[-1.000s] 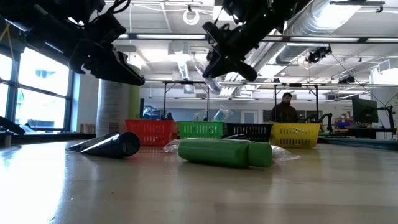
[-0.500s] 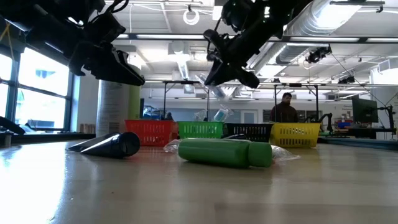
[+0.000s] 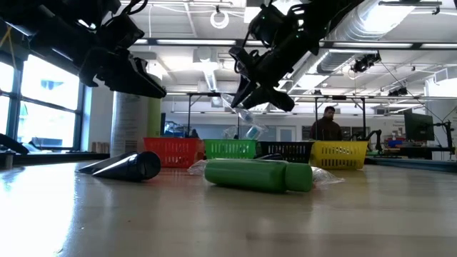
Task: Pick & Place Travel size toiletries
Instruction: Put the dark blue toothbrush into the green bin
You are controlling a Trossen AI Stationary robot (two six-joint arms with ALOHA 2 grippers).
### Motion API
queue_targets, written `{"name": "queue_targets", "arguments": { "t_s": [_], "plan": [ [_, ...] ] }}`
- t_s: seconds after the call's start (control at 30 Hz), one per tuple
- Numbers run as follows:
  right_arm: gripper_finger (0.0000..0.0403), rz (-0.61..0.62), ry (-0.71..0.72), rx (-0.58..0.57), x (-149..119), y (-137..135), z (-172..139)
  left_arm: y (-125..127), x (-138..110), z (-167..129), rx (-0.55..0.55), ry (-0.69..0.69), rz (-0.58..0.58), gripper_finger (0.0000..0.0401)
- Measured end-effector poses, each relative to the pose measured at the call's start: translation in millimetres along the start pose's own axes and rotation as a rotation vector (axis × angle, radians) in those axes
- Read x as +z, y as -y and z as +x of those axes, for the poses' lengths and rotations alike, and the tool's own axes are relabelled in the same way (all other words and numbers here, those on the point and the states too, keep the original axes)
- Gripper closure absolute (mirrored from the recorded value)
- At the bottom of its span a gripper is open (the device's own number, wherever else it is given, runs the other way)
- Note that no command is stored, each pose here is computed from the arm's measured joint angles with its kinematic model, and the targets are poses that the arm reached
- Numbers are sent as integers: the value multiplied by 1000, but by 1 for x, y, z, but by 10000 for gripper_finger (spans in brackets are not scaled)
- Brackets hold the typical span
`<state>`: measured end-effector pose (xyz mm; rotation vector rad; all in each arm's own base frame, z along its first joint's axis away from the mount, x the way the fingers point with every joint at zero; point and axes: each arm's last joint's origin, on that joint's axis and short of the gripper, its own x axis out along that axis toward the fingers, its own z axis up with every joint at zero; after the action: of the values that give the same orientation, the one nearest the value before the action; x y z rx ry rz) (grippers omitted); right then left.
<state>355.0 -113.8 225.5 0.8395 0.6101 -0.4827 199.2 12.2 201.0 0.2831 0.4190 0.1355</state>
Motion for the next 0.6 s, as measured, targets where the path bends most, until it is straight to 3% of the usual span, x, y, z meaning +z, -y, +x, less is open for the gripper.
{"name": "queue_targets", "arguments": {
  "t_s": [0.33,0.6],
  "plan": [
    [240,-1,-7,-6,-1,1,0,0,0,0,0,0,0,313],
    [224,-12,47,5,3,-2,0,0,0,0,0,0,0,313]
  ]
}}
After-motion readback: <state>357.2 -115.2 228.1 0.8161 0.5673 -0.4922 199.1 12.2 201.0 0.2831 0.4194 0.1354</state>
